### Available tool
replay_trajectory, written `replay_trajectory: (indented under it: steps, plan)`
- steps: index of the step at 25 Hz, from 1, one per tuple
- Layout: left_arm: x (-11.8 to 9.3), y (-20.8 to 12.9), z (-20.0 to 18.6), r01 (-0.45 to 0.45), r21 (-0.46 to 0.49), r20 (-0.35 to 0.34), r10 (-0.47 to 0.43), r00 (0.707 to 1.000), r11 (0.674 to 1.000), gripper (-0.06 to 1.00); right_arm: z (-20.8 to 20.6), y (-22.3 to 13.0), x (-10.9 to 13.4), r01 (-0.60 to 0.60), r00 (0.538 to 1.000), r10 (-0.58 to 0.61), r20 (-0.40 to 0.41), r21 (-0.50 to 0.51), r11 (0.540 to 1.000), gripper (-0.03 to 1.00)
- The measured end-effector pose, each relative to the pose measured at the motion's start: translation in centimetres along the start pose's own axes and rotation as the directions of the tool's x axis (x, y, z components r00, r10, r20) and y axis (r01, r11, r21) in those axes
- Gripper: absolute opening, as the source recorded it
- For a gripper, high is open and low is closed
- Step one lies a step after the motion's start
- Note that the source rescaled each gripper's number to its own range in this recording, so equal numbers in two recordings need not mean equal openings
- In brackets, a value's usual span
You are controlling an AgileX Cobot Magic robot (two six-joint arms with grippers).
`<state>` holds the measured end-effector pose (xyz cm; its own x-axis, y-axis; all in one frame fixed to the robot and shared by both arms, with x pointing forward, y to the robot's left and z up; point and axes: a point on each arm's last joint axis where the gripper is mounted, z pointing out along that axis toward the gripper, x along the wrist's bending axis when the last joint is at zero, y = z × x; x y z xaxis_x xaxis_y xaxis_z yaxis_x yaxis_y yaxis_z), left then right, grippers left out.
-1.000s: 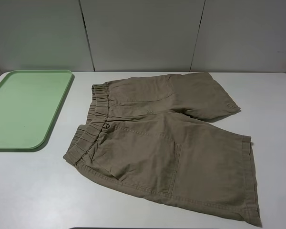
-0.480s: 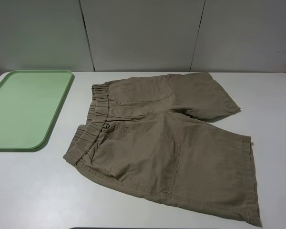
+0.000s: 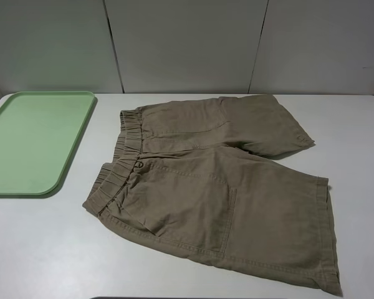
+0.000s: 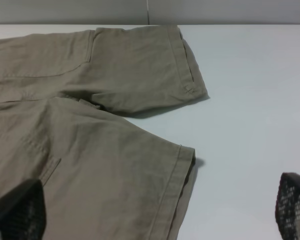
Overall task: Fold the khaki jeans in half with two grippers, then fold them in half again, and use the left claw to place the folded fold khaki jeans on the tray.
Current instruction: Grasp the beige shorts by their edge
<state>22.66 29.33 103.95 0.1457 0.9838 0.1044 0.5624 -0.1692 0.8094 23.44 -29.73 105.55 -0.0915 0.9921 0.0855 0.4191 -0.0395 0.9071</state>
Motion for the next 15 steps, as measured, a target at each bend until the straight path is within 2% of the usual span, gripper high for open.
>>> replay_trajectory:
  steps: [7, 15]
  plan:
    - [0.01, 0.0, 0.0, 0.0, 0.0, -0.001, 0.0, 1.0, 1.0, 0.98, -0.01, -0.01, 0.32, -0.022, 0.999, 0.022, -0.035, 0.002, 1.0, 1.0]
    - [0.01, 0.0, 0.0, 0.0, 0.0, -0.001, 0.0, 1.0, 1.0, 0.97, -0.01, 0.03, 0.37, -0.01, 0.999, 0.01, -0.041, -0.003, 1.0, 1.0]
